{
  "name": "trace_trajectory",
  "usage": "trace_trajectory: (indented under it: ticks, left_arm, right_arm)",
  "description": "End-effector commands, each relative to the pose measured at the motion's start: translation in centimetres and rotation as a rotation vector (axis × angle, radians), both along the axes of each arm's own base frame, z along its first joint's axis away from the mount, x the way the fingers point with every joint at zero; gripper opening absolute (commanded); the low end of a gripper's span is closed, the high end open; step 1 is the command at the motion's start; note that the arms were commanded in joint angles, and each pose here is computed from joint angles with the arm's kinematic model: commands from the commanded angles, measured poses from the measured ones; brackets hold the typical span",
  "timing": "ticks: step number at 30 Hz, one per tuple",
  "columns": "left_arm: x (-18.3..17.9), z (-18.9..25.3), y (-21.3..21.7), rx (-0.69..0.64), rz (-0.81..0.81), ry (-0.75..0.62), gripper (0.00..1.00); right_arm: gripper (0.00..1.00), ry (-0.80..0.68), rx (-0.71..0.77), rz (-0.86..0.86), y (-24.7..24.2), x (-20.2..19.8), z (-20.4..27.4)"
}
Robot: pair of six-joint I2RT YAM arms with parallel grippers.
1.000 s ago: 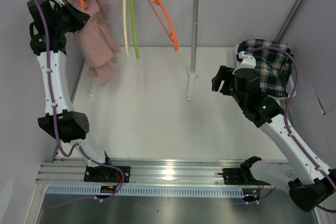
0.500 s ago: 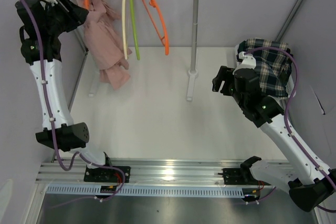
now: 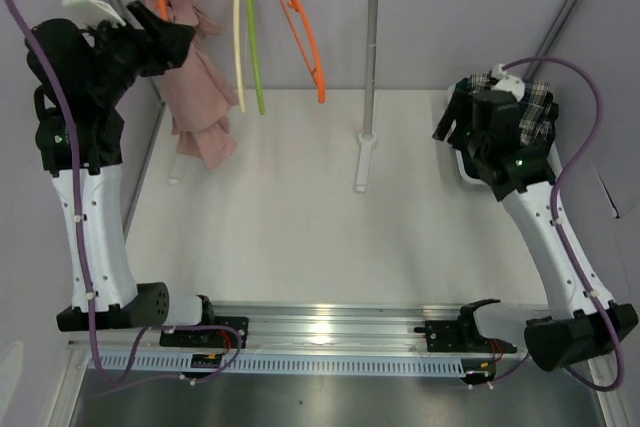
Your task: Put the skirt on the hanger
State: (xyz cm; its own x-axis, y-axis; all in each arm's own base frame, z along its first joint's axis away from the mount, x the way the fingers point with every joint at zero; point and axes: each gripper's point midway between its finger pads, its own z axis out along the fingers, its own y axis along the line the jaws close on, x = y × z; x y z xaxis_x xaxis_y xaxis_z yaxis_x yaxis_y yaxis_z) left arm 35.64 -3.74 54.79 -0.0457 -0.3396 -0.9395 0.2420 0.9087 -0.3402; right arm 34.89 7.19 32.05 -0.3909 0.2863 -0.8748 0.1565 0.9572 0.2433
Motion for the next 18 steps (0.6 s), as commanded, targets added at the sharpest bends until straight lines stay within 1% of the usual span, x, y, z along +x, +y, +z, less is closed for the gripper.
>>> trace_trajectory:
  ticks: [1,2,3,4,5,8,9,10,11,12,14,15,17,18]
  left_arm:
    - [-2.3,-0.8,-4.5,0.034,-0.119,-0.02,0.68]
    - [-3.0,-1.0,-5.4,0.034,-0.144,-0.024,0.68]
    - [-4.8,0.0,-6.1,0.031,-0.181,-0.074,0.68]
    - [-5.8,-0.1,-7.4,0.024,-0.229,-0.083,0.68]
    - [-5.6,-2.8,-8.2,0.022,-0.256,-0.026,0.68]
    - [-8.7,-4.0,-10.5,0.001,-0.362,-0.039,0.69]
    - [-8.7,-6.4,-11.3,-0.001,-0.397,0.015,0.69]
    - [-10.3,-6.4,-12.1,-0.009,-0.445,0.002,0.68]
    - [-10.9,-6.7,-12.4,-0.014,-0.464,0.0,0.69]
    - [-11.0,-9.1,-13.3,-0.011,-0.497,0.049,0.69]
    - [-12.4,-9.8,-13.5,-0.007,-0.528,0.048,0.69]
    - [-12.6,-11.8,-14.1,-0.002,-0.553,0.088,0.69]
    - [-13.4,-13.2,-14.5,0.011,-0.587,0.107,0.69]
    - [-13.8,-13.6,-14.8,0.015,-0.605,0.114,0.69]
  right_arm:
    - [0.79,0.102,0.059,-0.083,-4.1,2.1,-1.1]
    - [0.78,0.127,0.103,-0.11,-6.1,2.6,-1.7]
    - [0.78,0.144,0.113,-0.126,-6.8,2.9,-2.1]
    - [0.77,0.158,0.112,-0.172,-8.4,3.2,-2.5]
    - [0.78,0.18,0.101,-0.237,-10.5,3.7,-3.3]
    - [0.78,0.221,0.123,-0.291,-13.0,4.7,-4.8]
    - [0.78,0.249,0.139,-0.313,-14.0,5.6,-5.9]
    - [0.77,0.263,0.138,-0.323,-14.5,6.2,-6.5]
    - [0.77,0.278,0.131,-0.335,-14.9,6.6,-7.1]
    - [0.77,0.306,0.119,-0.341,-15.3,7.7,-8.4]
    - [0.79,0.326,0.099,-0.354,-16.0,8.9,-9.6]
    - [0.79,0.345,0.084,-0.344,-16.2,9.9,-10.7]
    - [0.82,0.366,0.071,-0.361,-16.8,10.8,-11.7]
    - [0.82,0.395,0.069,-0.367,-17.1,11.5,-13.2]
